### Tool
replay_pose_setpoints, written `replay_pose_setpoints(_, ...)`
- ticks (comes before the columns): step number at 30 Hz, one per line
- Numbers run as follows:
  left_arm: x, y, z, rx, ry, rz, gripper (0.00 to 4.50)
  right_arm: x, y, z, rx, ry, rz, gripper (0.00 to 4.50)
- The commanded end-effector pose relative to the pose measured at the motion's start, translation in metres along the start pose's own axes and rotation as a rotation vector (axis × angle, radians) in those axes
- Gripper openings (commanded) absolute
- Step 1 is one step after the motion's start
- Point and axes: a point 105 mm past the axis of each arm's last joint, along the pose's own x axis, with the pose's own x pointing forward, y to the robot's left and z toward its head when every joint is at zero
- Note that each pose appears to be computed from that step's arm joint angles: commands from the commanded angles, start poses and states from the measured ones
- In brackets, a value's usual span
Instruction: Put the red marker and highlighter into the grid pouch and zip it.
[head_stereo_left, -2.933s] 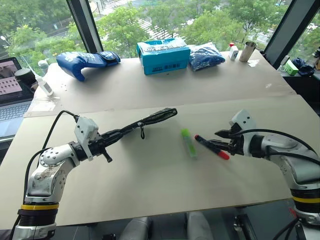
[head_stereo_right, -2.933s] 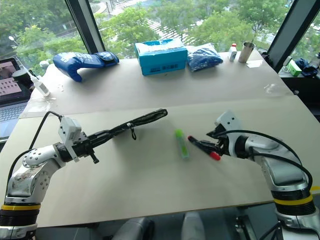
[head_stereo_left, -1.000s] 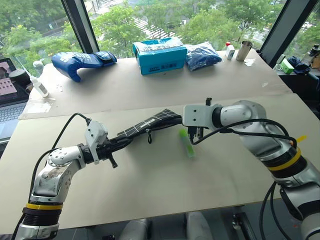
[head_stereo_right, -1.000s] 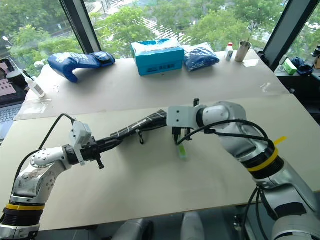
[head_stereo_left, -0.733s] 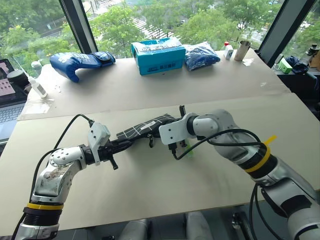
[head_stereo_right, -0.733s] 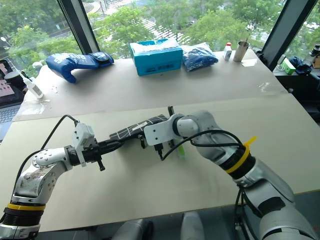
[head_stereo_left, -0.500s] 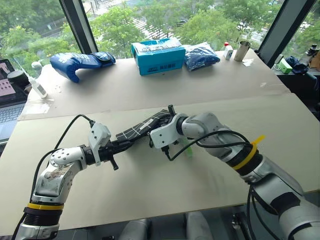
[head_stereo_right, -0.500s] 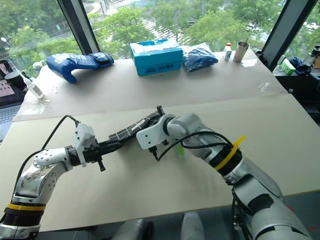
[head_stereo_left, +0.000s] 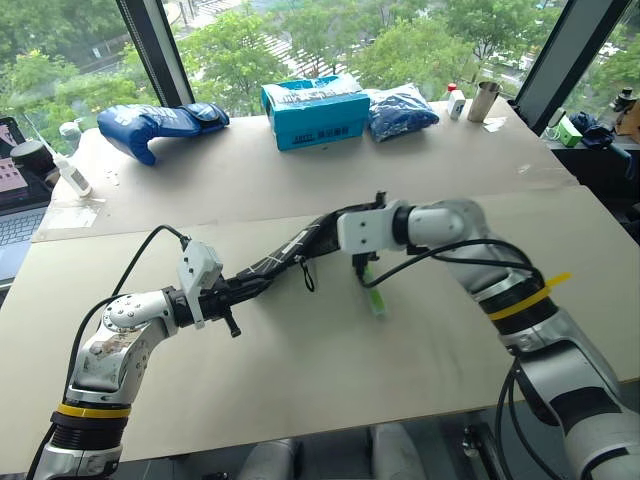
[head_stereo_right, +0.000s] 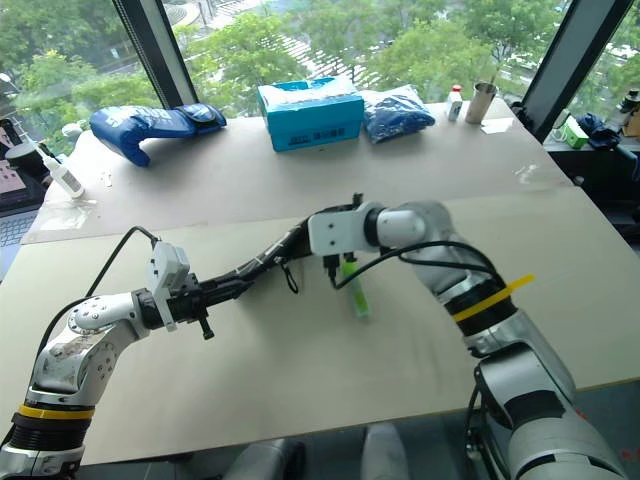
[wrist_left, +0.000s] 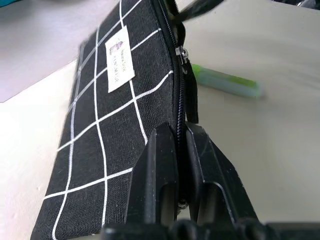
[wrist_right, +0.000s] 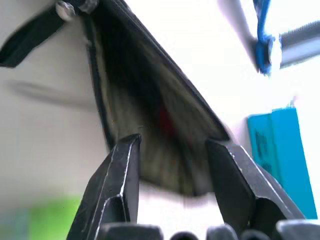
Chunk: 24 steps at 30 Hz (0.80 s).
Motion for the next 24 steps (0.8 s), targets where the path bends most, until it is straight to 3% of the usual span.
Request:
replay_pose_setpoints(1,-0.007,0.005,0.005,0.016,0.0,0.028,0.0,-0.047,-0.014,0.011,0.239,-0.156,-0.027,2.31)
replay_pose_setpoints(4,-0.01,0.008,0.003,0.014,0.009,0.051,0.0,-0.057,-0.01,-0.009,0.483,-0.13,-0.061,2.31)
replay_pose_setpoints(7,-0.012,0.013,0.003,0.008,0.01,0.076,0.0,-0.054,0.002,-0.038,0.722,0.019,-0.137,2.31)
replay_pose_setpoints(10,-0.013,0.014,0.003,0.003,0.01,0.082,0.0,-0.046,0.026,-0.039,0.851,0.098,-0.134,2.31)
replay_pose_setpoints(17,-0.011,0.016,0.003,0.001,0.012,0.078,0.0,-0.024,0.072,-0.025,0.89,0.238,-0.129,2.31)
replay_pose_setpoints(24,-0.006,0.014,0.002,0.0,0.01,0.066,0.0,-0.016,0.084,-0.026,0.865,0.332,-0.155,2.31)
